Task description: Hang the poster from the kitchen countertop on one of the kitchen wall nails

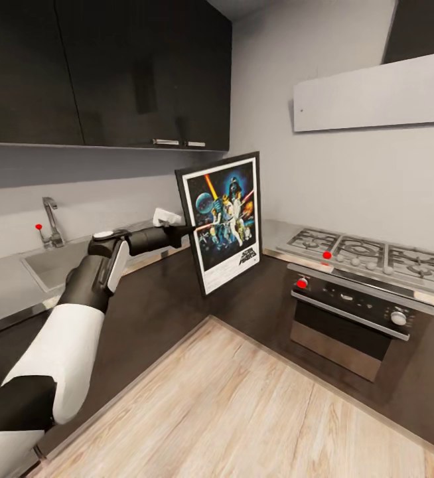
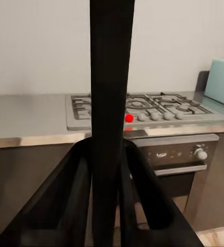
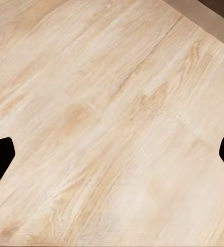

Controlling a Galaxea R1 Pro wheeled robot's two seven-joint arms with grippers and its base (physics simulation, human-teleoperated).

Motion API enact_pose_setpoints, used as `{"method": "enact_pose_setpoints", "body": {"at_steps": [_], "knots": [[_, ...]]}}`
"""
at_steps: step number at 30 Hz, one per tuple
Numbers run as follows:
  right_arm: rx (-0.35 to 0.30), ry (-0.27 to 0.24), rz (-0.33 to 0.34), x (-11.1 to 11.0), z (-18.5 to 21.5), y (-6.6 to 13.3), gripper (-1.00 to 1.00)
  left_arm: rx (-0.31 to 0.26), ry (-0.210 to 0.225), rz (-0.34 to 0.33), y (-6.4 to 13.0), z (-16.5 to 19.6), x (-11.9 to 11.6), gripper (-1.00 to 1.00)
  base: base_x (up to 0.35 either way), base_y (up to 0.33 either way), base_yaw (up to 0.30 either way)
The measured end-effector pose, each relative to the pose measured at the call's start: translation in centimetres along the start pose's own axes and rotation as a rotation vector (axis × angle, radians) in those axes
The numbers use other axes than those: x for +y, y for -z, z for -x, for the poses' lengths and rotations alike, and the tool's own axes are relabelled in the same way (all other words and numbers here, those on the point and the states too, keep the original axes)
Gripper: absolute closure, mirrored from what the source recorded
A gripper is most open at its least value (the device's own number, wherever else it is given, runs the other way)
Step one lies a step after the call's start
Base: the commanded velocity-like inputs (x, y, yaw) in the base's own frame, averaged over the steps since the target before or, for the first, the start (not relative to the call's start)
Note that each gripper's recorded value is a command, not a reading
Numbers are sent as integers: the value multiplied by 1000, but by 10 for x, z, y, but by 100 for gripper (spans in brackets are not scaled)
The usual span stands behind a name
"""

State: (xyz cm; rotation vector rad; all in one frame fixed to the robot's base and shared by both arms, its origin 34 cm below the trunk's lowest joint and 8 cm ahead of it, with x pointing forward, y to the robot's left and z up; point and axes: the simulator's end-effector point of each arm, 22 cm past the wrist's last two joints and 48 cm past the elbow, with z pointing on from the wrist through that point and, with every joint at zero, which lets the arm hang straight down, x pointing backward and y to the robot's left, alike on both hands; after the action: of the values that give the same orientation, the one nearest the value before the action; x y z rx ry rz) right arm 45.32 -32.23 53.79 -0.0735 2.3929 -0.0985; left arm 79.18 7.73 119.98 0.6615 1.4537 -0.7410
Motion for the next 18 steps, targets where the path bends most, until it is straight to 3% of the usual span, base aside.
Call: {"method": "enact_pose_setpoints", "body": {"at_steps": [4,10,15,18], "knots": [[-64,6,61,11,35,-2,-100,8,-1,3,10,-13,2,100,0,0,0],[-112,19,134,22,90,0,-100,40,25,-56,22,-48,-11,100,0,0,0],[-158,27,147,23,139,8,-100,53,21,-61,40,-74,-19,100,0,0,0],[-217,32,150,24,174,17,-100,72,17,-45,54,-89,-15,100,0,0,0]]}}
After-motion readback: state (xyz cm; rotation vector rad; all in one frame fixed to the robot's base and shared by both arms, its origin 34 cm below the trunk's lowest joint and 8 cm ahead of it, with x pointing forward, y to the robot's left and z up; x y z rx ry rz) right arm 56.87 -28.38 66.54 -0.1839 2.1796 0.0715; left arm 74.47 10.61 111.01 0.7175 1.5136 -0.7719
